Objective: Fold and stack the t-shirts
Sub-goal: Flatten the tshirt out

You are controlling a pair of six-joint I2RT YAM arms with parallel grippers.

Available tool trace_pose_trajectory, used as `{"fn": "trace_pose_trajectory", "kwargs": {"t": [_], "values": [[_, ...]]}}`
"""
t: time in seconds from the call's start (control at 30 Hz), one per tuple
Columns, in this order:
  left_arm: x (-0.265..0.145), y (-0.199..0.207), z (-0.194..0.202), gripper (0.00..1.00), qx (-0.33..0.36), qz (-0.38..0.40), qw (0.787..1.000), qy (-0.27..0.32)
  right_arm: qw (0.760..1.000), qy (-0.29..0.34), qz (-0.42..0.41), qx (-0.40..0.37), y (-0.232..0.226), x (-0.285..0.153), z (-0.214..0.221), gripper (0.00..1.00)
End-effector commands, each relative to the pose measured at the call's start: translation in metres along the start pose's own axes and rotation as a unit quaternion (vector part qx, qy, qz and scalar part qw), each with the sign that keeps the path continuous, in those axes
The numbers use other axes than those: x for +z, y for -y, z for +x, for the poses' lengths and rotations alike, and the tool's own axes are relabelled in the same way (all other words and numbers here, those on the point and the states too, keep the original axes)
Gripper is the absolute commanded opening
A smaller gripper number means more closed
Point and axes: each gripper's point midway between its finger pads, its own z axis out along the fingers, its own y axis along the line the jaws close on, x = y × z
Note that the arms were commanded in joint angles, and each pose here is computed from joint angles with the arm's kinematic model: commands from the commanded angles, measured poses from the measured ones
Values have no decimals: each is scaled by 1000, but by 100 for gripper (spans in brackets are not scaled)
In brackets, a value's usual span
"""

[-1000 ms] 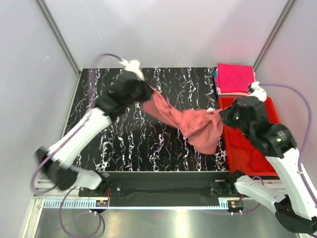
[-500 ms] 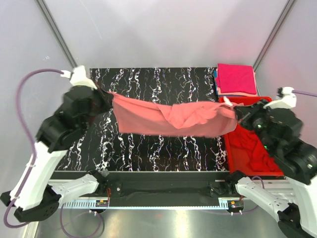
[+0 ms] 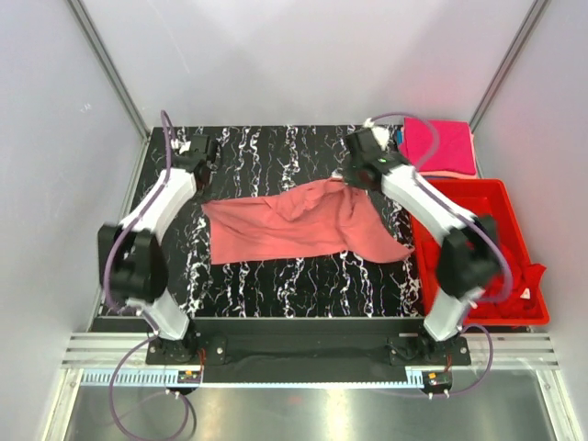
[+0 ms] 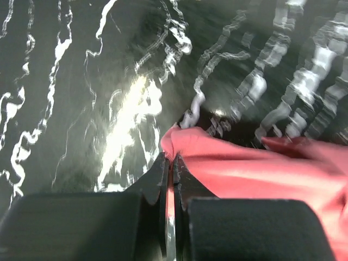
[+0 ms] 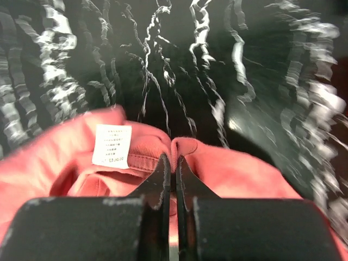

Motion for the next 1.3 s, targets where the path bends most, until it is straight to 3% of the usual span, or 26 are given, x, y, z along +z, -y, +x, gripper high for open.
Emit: {"fn": "trace_pose_trajectory", "kwargs": {"t": [0.0, 0.03, 0.07, 0.1, 0.17, 0.2, 0.27, 0.37, 0.4, 0.5, 0.57, 0.6, 0.67, 0.7, 0.87, 1.0, 1.13, 1.23, 1.27], "values": [[41, 10, -35, 0, -15, 6, 1000, 0, 999, 1, -45, 11, -31, 51, -32, 0], [50, 6, -47, 0, -26, 4, 1000, 4, 999, -22, -41, 9, -33, 80, -19, 0], [60, 5, -50, 0, -30, -1, 1000, 2, 998, -8, -65, 18, -45, 83, -43, 0], [64, 7, -60, 0, -34, 5, 999, 12, 998, -27, -59, 16, -45, 108, -34, 0], [65, 8, -87, 0, -44, 15, 998, 40, 997, -40, -69, 19, -51, 122, -41, 0], [70, 11, -94, 0, -39, 20, 998, 45, 996, -13, -87, 29, -61, 117, -74, 0], [60, 15, -115, 0, -44, 23, 997, 63, 995, -40, -86, 29, -61, 121, -72, 0], [38, 15, -121, 0, -43, 39, 996, 68, 994, -17, -111, 15, -67, 87, -93, 0], [19, 12, -123, 0, -50, 49, 994, 80, 992, 6, -122, 15, -67, 57, -110, 0], [-16, 9, -121, 0, -56, 74, 990, 102, 992, 32, -121, 5, -48, -3, -119, 0], [-62, 7, -126, 0, -57, 95, 984, 143, 993, 27, -116, -2, -34, -24, -105, 0], [-76, 0, -123, 0, -55, 87, 983, 151, 990, 53, -133, 2, -31, -62, -114, 0], [-116, -10, -113, 0, -49, 93, 978, 179, 991, 34, -132, -7, -18, -81, -88, 0], [-126, -14, -107, 0, -47, 93, 977, 186, 987, 58, -148, -6, -13, -115, -92, 0], [-199, -60, -68, 0, -60, 110, 965, 228, 980, 37, -196, -14, 10, -191, -35, 0], [-229, -85, -40, 0, -52, 111, 963, 240, 973, 55, -225, 12, 41, -259, -8, 0], [-226, -90, -23, 0, -39, 113, 968, 221, 967, 75, -242, 33, 48, -283, -9, 0], [-196, -76, -17, 0, -15, 105, 975, 195, 964, 65, -256, 30, 29, -259, -12, 0], [-184, -68, -20, 0, -9, 105, 975, 195, 970, 35, -241, 26, 24, -230, -2, 0]]}}
